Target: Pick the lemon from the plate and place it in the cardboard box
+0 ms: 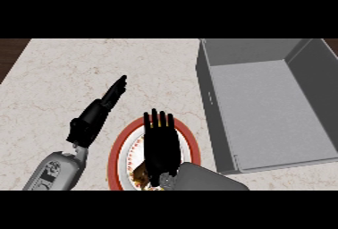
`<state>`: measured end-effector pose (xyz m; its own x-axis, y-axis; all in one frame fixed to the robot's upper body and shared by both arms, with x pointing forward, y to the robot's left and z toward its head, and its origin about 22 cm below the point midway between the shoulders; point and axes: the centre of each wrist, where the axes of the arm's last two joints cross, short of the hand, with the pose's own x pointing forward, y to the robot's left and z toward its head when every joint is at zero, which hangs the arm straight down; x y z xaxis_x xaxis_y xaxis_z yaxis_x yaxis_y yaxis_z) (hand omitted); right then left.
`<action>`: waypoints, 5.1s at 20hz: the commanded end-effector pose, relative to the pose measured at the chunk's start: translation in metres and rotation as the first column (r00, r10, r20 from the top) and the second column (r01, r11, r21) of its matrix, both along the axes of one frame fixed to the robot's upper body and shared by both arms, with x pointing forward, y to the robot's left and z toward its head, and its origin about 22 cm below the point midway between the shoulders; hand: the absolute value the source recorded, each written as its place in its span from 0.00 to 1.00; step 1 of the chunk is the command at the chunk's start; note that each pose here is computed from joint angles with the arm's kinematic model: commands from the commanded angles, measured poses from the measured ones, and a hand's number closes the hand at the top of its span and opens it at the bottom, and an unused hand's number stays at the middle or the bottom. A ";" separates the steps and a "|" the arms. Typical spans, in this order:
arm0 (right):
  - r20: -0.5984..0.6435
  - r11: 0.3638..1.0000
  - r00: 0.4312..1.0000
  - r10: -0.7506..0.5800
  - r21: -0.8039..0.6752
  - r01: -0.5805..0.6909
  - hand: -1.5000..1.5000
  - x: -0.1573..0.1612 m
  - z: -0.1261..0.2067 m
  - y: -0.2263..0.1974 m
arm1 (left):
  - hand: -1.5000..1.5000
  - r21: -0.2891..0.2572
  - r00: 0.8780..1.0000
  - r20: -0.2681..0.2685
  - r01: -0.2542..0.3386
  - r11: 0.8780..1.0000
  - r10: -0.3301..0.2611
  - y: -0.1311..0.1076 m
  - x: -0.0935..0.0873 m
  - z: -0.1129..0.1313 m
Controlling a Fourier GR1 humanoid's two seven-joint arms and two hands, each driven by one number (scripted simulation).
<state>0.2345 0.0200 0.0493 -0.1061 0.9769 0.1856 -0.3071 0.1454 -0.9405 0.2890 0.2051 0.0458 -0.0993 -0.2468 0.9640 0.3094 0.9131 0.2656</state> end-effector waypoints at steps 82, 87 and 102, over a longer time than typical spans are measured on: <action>0.559 0.923 0.820 -0.124 0.368 -0.111 1.00 -0.059 0.183 -0.229 | 0.50 -0.008 1.000 0.015 -0.022 1.000 0.022 -0.008 0.001 0.006; 0.542 0.940 0.823 -0.169 0.340 -0.031 1.00 -0.009 0.209 -0.242 | 0.50 -0.012 1.000 -0.006 0.002 1.000 -0.002 0.011 -0.007 -0.004; 0.396 0.959 0.903 -0.169 0.278 0.058 1.00 0.094 0.117 -0.233 | 0.50 0.015 1.000 0.008 0.010 1.000 -0.010 0.004 -0.002 0.007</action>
